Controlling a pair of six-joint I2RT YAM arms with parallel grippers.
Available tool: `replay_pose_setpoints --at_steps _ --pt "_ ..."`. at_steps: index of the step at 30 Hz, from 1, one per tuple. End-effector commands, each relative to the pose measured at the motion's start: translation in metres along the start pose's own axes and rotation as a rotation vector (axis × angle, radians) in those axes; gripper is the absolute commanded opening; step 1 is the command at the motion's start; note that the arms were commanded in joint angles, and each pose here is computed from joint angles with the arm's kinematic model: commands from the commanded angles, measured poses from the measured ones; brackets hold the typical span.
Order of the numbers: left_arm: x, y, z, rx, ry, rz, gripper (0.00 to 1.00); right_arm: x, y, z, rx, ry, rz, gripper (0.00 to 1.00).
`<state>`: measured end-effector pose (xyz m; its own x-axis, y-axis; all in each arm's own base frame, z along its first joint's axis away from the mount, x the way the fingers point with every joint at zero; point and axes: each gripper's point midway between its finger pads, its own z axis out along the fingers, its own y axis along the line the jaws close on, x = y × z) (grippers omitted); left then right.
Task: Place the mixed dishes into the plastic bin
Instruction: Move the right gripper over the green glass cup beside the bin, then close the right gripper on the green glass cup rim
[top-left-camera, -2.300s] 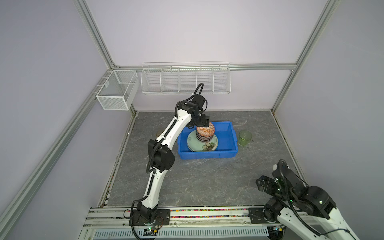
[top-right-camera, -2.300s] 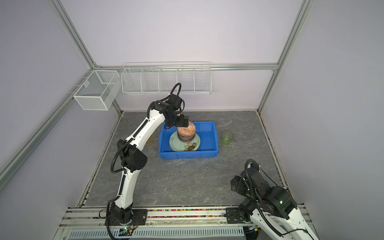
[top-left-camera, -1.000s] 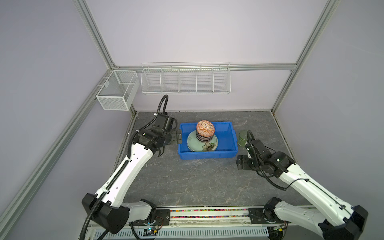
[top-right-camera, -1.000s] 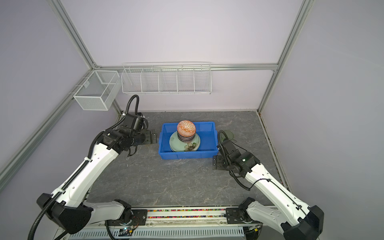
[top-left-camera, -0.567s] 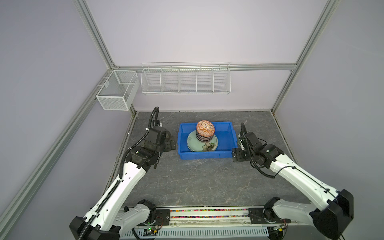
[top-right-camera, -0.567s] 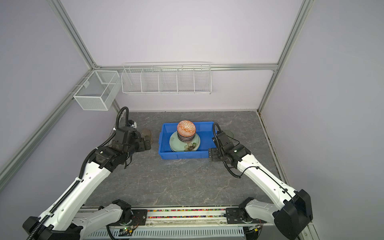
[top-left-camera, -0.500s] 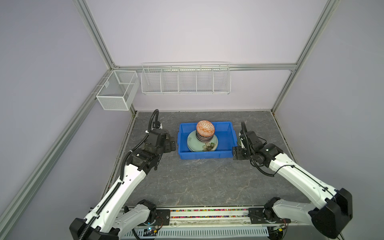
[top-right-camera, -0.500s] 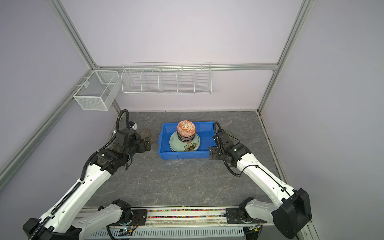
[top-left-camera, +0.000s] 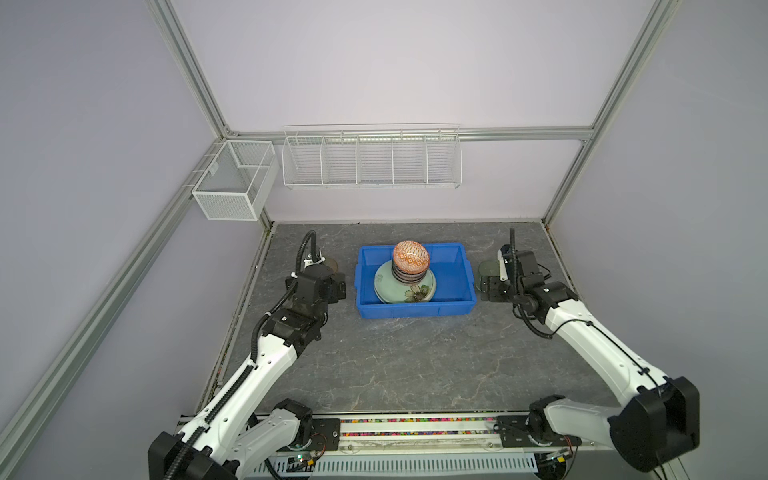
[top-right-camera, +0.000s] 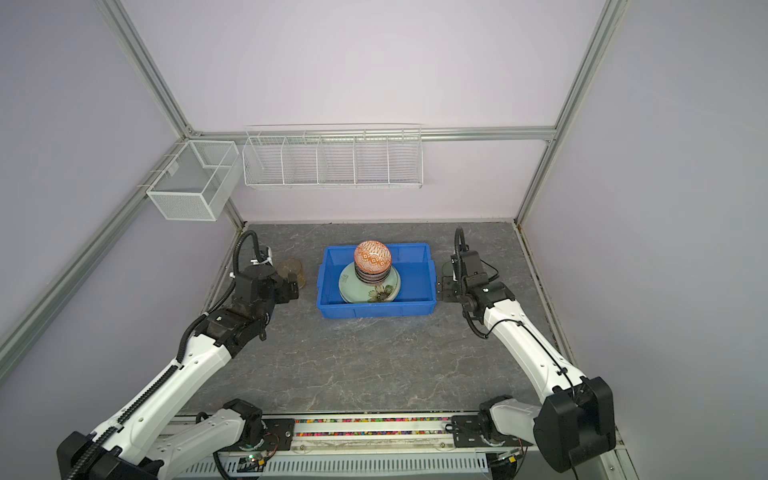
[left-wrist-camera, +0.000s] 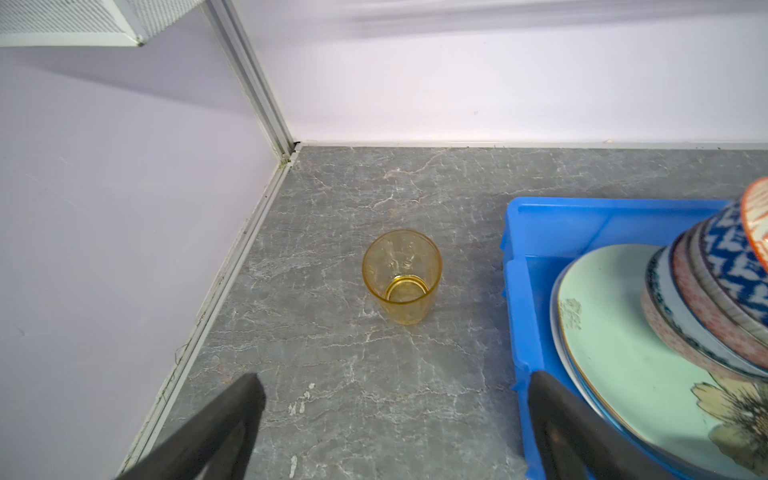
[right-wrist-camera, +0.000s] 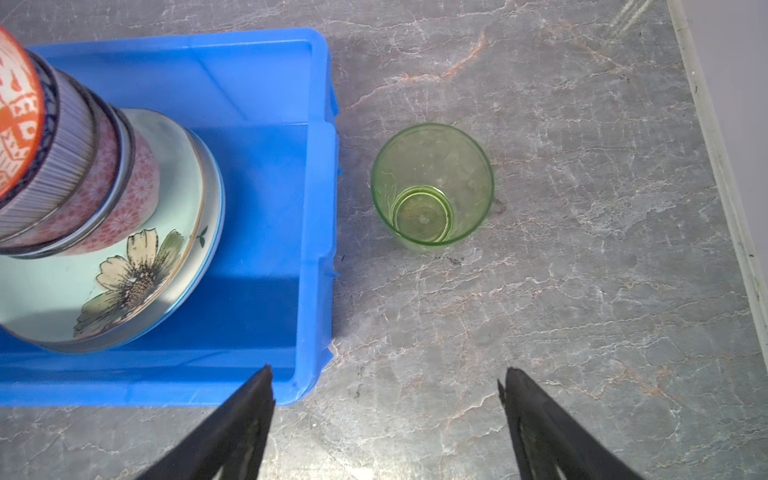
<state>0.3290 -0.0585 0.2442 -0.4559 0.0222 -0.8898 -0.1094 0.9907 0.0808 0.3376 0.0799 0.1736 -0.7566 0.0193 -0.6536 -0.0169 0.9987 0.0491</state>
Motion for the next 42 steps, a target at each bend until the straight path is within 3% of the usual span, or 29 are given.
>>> replay_pose_setpoints --at_steps 1,13,27,30,37,42 --pt "-0.006 0.009 0.003 -0.018 0.031 -0.066 0.98 0.001 -0.005 0.01 -0.018 0.031 -0.005 0.89" --pt "0.007 0.023 -0.002 -0.043 0.157 -0.075 0.99 0.0 -0.035 0.049 0.038 0.217 0.147 0.89" --pt "0.017 0.022 0.01 -0.011 0.189 -0.077 0.99 -0.016 -0.052 0.082 0.038 0.258 0.253 0.99" --pt "0.016 0.024 0.013 -0.002 0.194 -0.099 0.99 -0.02 -0.051 0.09 0.032 0.265 0.259 0.92" --pt "0.017 0.026 0.019 0.024 0.213 -0.147 0.99 -0.026 -0.055 0.105 0.055 0.28 0.266 0.55" --pt "0.019 0.025 0.02 0.023 0.225 -0.143 0.99 -0.025 -0.058 0.113 0.078 0.295 0.265 0.45"
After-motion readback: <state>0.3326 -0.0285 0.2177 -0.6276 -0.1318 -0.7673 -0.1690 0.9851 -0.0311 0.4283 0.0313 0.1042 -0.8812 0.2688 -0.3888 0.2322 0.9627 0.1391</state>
